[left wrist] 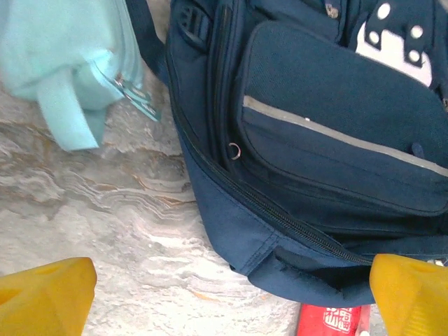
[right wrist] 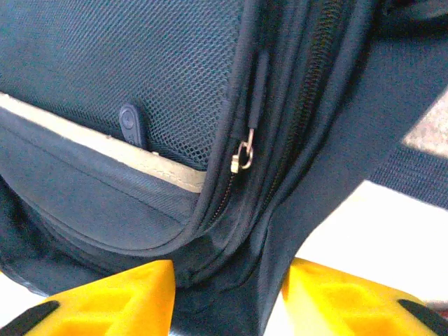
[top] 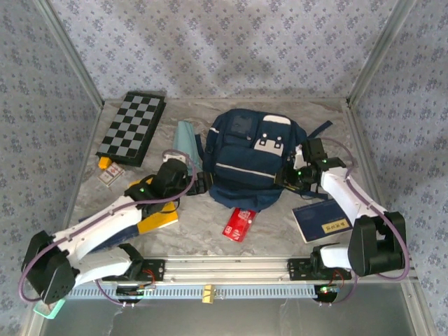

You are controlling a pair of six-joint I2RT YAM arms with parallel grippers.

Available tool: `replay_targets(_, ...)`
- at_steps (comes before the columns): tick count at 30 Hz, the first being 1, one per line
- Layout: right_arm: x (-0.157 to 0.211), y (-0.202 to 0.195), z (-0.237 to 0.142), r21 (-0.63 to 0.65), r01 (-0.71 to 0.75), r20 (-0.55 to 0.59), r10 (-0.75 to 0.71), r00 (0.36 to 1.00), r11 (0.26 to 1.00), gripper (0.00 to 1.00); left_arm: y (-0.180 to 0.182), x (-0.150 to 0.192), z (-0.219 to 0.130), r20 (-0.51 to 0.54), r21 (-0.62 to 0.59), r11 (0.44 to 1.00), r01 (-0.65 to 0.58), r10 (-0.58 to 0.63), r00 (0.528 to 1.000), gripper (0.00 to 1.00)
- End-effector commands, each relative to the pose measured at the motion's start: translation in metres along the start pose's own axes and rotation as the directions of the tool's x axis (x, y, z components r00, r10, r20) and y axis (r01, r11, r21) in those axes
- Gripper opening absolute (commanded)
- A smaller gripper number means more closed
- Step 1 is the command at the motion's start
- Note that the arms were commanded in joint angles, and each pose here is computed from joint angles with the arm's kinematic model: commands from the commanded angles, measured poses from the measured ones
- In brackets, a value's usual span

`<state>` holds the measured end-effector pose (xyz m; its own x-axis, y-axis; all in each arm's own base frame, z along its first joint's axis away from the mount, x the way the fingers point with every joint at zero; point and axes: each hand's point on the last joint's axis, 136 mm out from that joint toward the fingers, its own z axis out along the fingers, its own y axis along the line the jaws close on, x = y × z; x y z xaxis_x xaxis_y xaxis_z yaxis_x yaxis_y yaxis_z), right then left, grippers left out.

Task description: Pack the student bag

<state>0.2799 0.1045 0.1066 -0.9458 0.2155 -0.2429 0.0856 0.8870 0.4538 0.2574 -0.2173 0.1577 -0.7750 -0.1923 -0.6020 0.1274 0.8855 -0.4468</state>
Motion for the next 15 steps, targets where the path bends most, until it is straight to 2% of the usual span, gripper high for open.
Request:
replay_targets(1, -0.015, -0.009, -0.028, 0.003, -0.061, 0.063, 0.061, 0.996, 0.998, 0.58, -0.036, -0.009, 0.000, 0.010, 0.107, 0.993, 0.057, -0.058, 0.998, 1.00)
replay_targets(3, -0.028, -0.030, -0.036, 0.035, -0.157, 0.123, 0.152, 0.981, 0.987, 0.64, -0.046, -0.001, 0.008, -0.007, 0.133, 0.987, 0.094, -0.094, 0.996, 1.00)
replay_targets(6, -0.053, -0.041, -0.034, 0.020, -0.196, 0.182, 0.190, 0.965, 0.980, 0.71, -0.061, 0.010, 0.021, -0.035, 0.164, 0.978, 0.130, -0.126, 0.991, 1.00)
replay_targets(11, -0.089, -0.046, -0.012, -0.063, -0.234, 0.148, 0.241, 0.959, 0.970, 0.69, -0.092, 0.029, 0.042, -0.073, 0.207, 0.970, 0.130, -0.118, 0.990, 1.00)
replay_targets(15, -0.112, -0.058, 0.004, -0.024, -0.257, 0.153, 0.258, 0.954, 0.966, 0.67, -0.108, 0.045, 0.059, -0.094, 0.211, 0.968, 0.133, -0.115, 0.989, 1.00)
